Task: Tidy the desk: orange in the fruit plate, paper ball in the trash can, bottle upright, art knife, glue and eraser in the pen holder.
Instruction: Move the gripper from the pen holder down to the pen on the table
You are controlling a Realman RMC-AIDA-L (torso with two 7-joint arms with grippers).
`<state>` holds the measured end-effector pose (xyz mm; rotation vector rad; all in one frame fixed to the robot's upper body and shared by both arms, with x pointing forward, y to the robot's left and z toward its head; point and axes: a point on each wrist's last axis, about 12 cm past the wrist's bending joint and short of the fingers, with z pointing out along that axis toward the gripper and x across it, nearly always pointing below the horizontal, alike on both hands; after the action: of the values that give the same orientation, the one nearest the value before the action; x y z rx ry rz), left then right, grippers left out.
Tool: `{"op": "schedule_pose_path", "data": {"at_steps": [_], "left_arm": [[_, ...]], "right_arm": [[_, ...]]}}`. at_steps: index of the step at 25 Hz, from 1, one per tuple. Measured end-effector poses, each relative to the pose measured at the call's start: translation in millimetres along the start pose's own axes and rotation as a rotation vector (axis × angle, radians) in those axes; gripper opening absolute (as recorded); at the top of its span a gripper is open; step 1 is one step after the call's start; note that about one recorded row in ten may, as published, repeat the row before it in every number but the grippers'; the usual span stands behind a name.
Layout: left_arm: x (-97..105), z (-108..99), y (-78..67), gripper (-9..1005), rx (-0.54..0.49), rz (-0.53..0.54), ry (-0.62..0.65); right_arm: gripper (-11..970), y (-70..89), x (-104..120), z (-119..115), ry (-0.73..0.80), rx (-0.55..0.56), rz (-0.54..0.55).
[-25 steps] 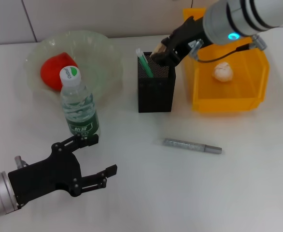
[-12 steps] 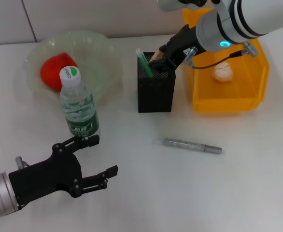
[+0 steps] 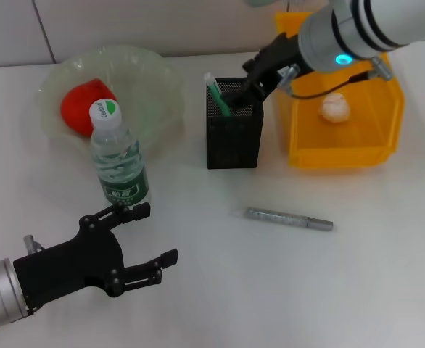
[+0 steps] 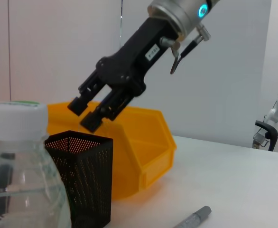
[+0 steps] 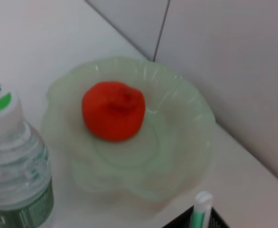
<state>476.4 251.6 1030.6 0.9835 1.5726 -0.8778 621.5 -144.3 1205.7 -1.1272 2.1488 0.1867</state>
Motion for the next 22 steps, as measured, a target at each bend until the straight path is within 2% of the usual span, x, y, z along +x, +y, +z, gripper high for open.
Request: {"op": "schedule_pose_path", "data": {"at_steps": [2, 6, 11, 15, 22], "left_arm": [[-0.1, -0.1, -0.1, 866, 0.001, 0.000, -0.001], [-0.7, -0.8, -0.3, 866, 0.004, 0.000, -0.007], [-1.7, -1.4, -0.1, 866, 0.005, 0.001, -0.013], [-2.4, -1.7, -0.5, 866, 0.009, 0.002, -0.018], [-1.7, -2.3, -1.0, 866, 0.016, -0.008, -0.013]], "right_arm": [[627, -1.4, -4.7, -12.7, -0.017, 0.007, 0.010], [710, -2.5, -11.8, -53.8, -0.021, 0.003, 0.023], [779, 12.9, -8.2, -86.0, 0.081, -0.058, -0.021], [803, 29.6, 2.8, -80.9, 0.192, -0.138, -0.054], [804, 45.6, 24.3, -43.1, 0.339, -0.220, -0.087]]}}
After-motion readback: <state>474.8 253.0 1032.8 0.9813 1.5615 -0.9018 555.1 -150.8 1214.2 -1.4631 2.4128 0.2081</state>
